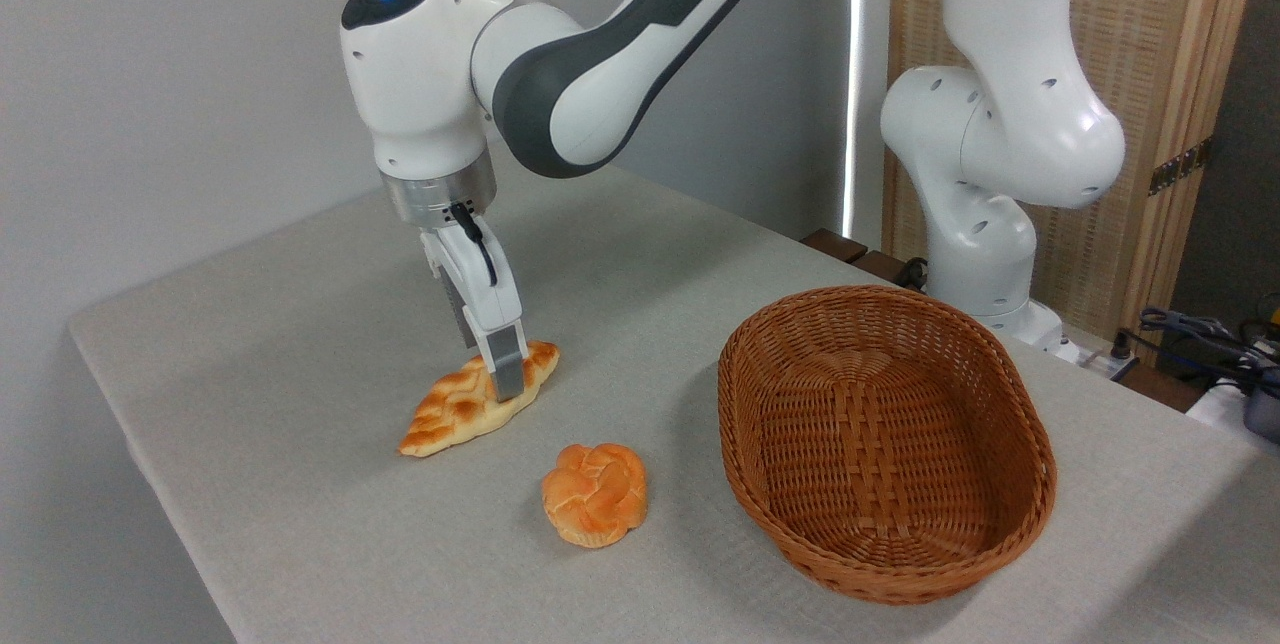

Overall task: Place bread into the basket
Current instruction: 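Close the gripper around the middle of the braided roll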

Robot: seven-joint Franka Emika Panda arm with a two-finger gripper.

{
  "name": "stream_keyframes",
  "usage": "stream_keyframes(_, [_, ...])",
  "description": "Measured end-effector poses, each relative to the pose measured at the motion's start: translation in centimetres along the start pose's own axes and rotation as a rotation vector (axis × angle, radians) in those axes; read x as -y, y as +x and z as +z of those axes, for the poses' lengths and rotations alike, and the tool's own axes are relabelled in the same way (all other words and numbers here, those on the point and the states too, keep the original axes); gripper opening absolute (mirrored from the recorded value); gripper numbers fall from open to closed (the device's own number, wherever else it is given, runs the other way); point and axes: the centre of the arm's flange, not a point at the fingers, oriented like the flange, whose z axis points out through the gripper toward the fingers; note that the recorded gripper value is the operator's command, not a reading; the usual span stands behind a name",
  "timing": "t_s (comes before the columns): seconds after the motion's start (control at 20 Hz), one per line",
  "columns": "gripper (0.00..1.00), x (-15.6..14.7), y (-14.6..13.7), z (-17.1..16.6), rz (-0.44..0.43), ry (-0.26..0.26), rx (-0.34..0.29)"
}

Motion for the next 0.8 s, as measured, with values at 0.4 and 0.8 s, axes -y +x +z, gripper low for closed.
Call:
stream_keyframes(0.4, [0.97, -0.11, 0.08, 0.21, 0.027, 0.024, 0.029])
stream_keyframes(0.8, [0.99, -0.22, 0.15, 0.31, 0.038, 0.032, 0.039])
